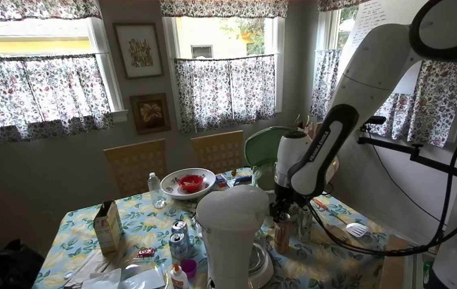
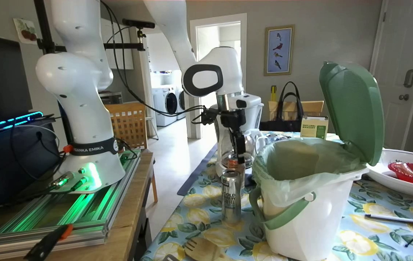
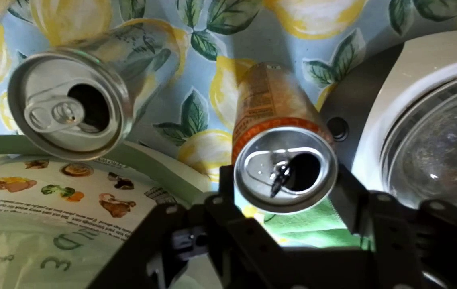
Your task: Put the can in the bin
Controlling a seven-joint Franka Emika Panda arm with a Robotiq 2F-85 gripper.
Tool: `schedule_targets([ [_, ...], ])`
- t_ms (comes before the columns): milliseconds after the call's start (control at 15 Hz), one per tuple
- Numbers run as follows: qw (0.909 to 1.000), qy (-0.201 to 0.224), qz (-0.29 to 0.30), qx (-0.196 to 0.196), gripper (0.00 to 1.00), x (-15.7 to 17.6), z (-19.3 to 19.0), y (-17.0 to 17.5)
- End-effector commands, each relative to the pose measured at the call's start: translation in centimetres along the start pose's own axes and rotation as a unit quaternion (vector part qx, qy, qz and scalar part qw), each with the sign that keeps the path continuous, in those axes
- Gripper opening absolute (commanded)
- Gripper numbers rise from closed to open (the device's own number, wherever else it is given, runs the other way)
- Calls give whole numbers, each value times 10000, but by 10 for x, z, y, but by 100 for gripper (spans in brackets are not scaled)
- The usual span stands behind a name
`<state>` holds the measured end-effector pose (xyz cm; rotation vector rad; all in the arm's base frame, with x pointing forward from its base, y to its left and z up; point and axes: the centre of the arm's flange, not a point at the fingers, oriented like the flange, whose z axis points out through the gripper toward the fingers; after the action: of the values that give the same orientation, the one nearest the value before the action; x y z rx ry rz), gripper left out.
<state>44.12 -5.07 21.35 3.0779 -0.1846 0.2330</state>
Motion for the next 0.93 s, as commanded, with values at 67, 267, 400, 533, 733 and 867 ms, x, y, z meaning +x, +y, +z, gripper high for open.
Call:
schedule_targets([
  [67,10000,62,21,-50,36,11,-23,-9],
  [267,9997,68,152,-178,36,17,-56,-11],
  [400,9993,-66,270,-259,36,18,-78,-9],
  [533,9985,-145,373,-364,36,17,-102,-9],
  [733,9986,-35,393,-356,36,15,-133,-6],
  [867,9978,107,472,-458,36,15,-153,-1],
])
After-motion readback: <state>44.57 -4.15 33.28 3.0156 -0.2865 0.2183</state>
